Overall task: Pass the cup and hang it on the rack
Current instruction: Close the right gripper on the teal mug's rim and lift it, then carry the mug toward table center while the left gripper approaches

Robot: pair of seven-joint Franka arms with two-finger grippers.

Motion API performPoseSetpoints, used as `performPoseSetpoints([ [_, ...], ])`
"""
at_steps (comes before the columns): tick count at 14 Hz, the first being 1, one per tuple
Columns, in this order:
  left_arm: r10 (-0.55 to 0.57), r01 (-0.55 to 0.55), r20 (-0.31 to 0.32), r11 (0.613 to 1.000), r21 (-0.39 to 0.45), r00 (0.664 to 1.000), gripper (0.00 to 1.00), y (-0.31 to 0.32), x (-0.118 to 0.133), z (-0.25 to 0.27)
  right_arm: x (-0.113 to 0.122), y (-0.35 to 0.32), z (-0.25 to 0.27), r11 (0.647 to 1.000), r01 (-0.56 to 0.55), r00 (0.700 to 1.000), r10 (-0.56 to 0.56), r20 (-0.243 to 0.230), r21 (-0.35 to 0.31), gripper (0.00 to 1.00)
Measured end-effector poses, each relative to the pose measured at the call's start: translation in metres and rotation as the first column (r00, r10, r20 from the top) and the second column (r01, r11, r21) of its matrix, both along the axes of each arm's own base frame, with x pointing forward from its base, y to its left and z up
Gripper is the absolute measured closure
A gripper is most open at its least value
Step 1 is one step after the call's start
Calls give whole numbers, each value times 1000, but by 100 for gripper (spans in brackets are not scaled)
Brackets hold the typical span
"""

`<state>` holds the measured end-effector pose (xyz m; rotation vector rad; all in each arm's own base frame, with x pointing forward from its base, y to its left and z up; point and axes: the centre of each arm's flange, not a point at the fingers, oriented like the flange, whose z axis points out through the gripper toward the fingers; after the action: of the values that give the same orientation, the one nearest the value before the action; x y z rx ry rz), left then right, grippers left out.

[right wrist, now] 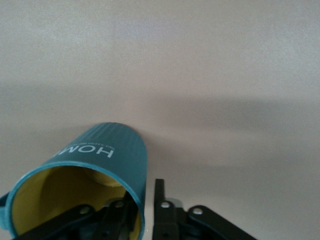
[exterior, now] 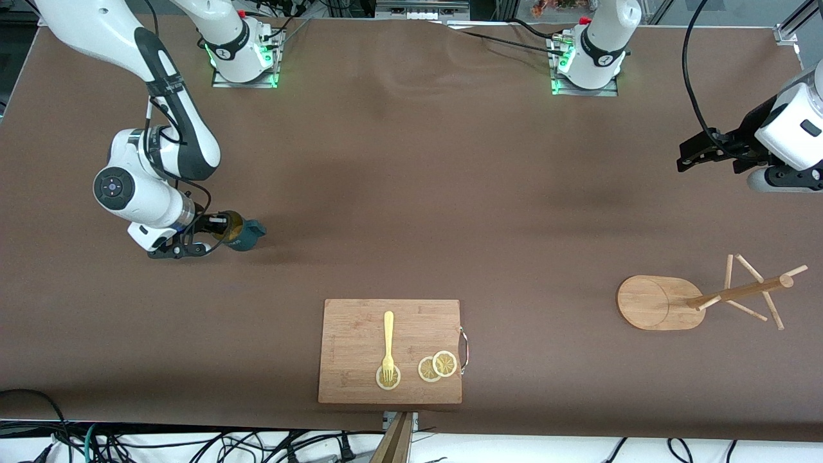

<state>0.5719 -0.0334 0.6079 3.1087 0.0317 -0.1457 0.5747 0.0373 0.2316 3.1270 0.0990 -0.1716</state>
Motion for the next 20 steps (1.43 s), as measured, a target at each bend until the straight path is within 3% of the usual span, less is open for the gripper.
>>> performPoseSetpoints([
  [1,-1,1,0,1000,0,1000,0,0,0,0,0,1,0,1000,7,1000,-7,1,0,93],
  [6,-12,12,8,1000,-1,1000,0,-7,0,3,5,16,9,1000,8,1000,-8,-16,3,95],
  [9,-16,16,10,1000,-1,1000,0,-9,3,3,16,66,44,999,43,996,-44,-76,-14,95],
  [13,-30,30,-2,1000,0,1000,0,-18,6,-5,18,158,95,996,82,994,-84,-68,-42,95],
  [17,-23,23,-6,1000,1,1000,0,-14,8,-7,-20,279,122,987,155,987,-156,-22,-48,95],
  [20,-14,14,-8,1000,2,1000,0,-9,12,-11,-62,369,122,973,231,972,-232,-38,-23,95],
])
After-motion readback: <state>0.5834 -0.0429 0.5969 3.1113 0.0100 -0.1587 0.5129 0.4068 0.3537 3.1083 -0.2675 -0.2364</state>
